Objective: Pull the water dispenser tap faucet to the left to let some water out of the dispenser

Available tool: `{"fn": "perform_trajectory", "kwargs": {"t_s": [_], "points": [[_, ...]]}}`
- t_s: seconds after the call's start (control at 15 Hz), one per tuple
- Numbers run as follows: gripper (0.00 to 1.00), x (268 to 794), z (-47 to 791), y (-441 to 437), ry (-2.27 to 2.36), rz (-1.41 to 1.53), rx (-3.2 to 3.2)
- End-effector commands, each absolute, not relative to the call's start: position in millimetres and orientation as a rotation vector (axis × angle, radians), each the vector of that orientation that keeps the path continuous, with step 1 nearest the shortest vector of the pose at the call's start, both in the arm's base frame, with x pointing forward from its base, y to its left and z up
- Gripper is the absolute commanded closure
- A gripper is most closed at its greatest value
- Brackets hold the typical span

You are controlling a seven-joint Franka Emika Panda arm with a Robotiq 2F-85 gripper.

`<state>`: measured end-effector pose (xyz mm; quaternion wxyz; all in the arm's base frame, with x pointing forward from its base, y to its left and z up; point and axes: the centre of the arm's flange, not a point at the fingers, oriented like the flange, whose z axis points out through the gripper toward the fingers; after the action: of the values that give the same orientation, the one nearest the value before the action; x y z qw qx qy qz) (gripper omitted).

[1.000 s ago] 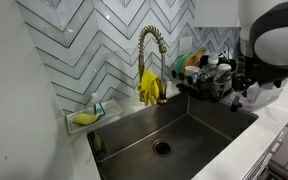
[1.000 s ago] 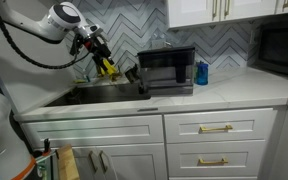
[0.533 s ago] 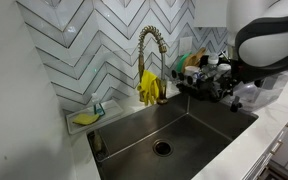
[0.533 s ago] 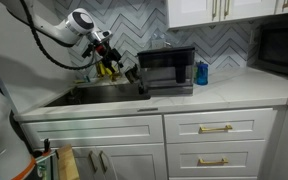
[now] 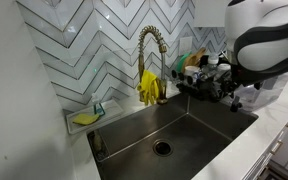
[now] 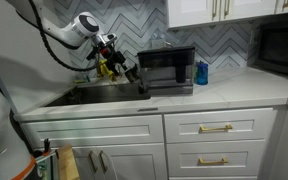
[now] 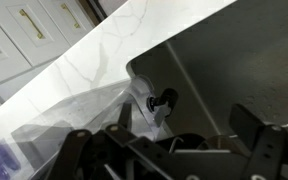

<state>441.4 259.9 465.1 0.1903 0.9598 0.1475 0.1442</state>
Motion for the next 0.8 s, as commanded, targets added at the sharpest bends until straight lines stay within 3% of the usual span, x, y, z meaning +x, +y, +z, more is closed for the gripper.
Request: {"fn": "perform_trajectory", "kwargs": {"t_s": [0.0, 0.13, 0.2, 0.4, 0.6, 0.73], "points": [[0.00, 465.1, 447.2, 264.3, 0.492, 0.430, 2.705], [0.03, 473.3, 441.3, 268.7, 0.543, 0.458, 2.728], [0.13, 477.9, 437.4, 269.0, 0.552, 0.459, 2.730], [0.26, 488.0, 426.6, 264.4, 0.557, 0.427, 2.738], [0.29, 496.3, 416.9, 255.1, 0.535, 0.396, 2.732], [0.26, 501.5, 414.1, 251.3, 0.529, 0.400, 2.719]]}}
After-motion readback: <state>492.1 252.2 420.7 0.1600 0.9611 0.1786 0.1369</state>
